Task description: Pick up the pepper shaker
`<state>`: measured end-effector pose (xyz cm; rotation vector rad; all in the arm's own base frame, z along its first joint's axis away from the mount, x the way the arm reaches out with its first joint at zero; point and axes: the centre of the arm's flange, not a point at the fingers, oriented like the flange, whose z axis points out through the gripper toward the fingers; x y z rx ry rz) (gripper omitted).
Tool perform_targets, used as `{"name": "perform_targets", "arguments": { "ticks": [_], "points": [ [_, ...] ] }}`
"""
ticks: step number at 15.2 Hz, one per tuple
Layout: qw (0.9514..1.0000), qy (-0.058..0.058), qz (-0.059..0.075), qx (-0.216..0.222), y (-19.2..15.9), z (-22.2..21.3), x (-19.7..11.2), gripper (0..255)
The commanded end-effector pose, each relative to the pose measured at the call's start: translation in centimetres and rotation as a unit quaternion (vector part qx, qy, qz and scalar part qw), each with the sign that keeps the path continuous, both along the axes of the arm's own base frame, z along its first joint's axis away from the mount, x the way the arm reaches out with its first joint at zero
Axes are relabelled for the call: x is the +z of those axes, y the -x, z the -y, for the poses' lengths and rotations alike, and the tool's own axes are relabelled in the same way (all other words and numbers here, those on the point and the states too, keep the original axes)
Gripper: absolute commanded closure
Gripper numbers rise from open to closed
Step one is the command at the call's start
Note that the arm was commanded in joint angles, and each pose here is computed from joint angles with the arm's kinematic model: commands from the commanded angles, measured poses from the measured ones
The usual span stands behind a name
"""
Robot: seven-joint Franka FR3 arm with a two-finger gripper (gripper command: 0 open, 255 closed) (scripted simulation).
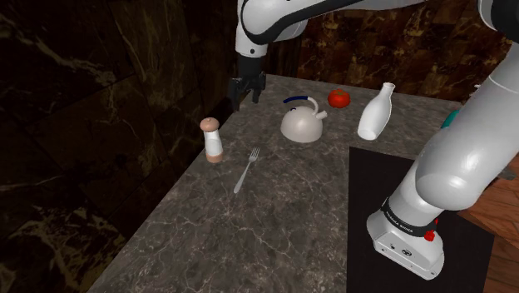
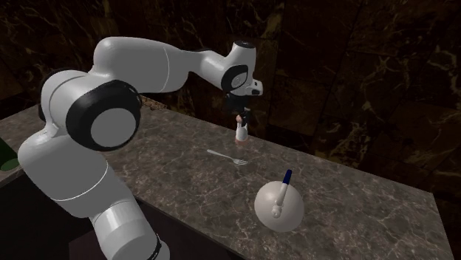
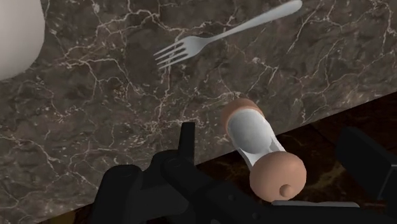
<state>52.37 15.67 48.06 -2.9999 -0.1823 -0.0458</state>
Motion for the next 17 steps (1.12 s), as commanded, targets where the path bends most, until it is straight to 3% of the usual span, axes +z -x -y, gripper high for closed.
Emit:
{"name": "perform_targets", "arguments": {
  "ticks": [1, 9, 17],
  "points": [
    [1.0000, -0.004, -0.001, 0.004, -1.7, -1.5, -1.2, 0],
    [0.9997, -0.017, -0.004, 0.020, -9.3, -7.5, -5.1, 0],
    [0.9996, -0.017, -0.004, 0.020, -9.6, -7.7, -9.3, 0]
  ]
}}
